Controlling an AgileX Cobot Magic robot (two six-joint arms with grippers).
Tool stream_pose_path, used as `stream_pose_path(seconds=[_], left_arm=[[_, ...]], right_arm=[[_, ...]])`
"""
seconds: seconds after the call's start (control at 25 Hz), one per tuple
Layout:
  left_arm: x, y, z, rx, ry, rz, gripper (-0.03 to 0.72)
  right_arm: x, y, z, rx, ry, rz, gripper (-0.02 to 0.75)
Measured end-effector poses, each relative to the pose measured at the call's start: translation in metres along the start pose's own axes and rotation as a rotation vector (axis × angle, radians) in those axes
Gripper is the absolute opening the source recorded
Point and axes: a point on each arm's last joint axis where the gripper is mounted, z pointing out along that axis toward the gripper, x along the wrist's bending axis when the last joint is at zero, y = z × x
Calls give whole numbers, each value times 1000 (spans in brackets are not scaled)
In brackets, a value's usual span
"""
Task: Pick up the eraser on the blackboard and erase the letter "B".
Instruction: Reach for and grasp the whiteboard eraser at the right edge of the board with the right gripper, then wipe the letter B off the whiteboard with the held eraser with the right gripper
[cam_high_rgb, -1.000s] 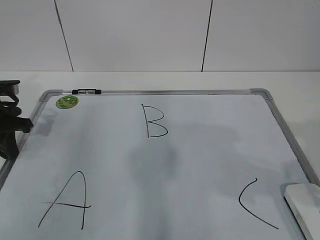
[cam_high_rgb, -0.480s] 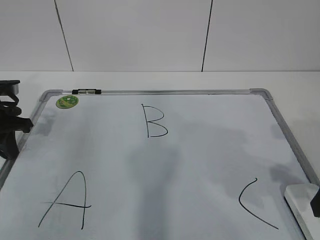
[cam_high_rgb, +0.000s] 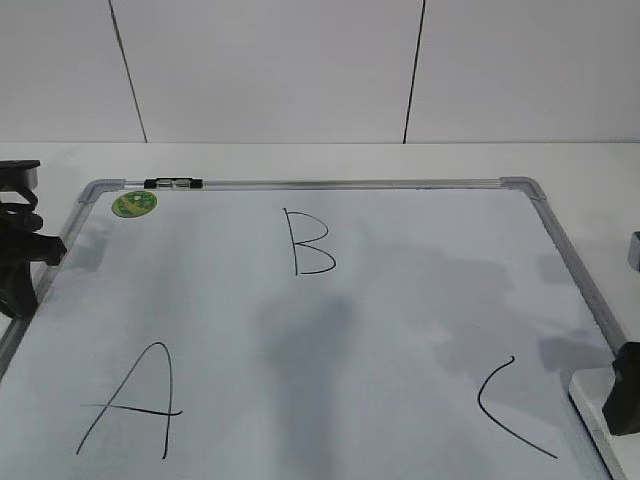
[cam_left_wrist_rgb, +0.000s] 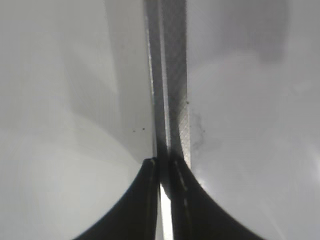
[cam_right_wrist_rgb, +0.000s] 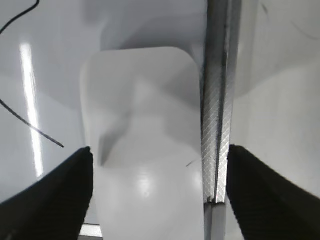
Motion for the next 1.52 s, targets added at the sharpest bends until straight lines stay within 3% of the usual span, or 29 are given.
stream_pose_path(seconds=[0.84, 1.08, 1.52], left_arm=[[0, 0, 0, -2, 0, 0, 25], [0, 0, 0, -2, 0, 0, 25], [0, 0, 0, -5, -2, -2, 24]], right_arm=[[8, 6, 33, 124, -3, -30, 636], [7, 6, 33, 132, -7, -36, 548], [7, 4, 32, 154, -7, -37, 530]])
